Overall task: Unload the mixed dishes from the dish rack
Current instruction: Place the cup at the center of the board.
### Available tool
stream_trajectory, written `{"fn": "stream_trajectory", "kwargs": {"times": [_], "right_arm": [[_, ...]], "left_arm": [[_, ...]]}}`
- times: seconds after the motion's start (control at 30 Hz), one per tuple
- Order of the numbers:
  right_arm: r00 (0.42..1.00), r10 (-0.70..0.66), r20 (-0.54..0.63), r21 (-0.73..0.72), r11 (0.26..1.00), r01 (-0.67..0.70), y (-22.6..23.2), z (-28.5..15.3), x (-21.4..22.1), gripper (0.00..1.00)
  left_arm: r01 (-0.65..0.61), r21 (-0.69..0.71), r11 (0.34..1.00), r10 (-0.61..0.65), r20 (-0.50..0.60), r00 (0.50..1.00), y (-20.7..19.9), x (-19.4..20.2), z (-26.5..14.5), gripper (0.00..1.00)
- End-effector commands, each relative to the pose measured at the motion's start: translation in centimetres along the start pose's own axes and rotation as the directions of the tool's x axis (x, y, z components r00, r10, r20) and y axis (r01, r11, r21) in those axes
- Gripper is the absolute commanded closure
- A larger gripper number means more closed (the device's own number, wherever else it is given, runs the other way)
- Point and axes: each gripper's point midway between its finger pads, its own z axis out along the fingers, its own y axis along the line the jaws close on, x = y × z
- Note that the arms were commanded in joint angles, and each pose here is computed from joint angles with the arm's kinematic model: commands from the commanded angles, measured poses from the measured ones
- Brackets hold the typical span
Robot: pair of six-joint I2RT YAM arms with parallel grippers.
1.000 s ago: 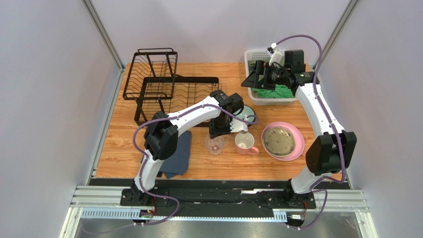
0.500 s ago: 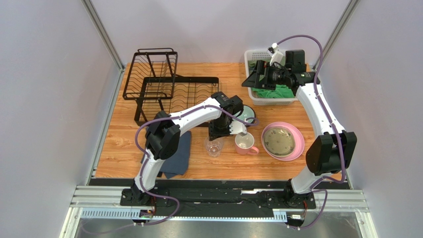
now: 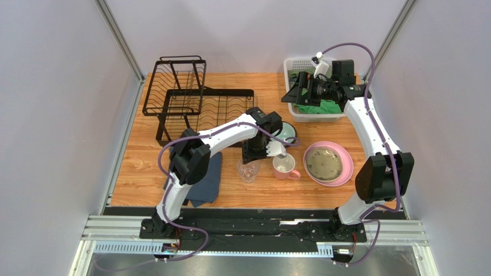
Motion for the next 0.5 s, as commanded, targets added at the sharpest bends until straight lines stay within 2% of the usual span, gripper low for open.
{"fn": "stream_trajectory", "kwargs": {"times": [0.0,0.47], "right_arm": [[0.998,-0.041,0.041,-0.028,0.999,0.042,1.31,-1.28,-0.76,0.02],[0.999,-0.027,0.033,-0.027,0.999,0.028,0.81,-1.34,-0.39,0.02]], "left_arm": [[0.016,0.026,1.000,-0.016,-0.023,1.000,-0.64,0.21,0.10,0.87],[0.015,-0.020,1.000,-0.015,-0.014,1.000,0.13,-0.09,-0.58,0.76]]}}
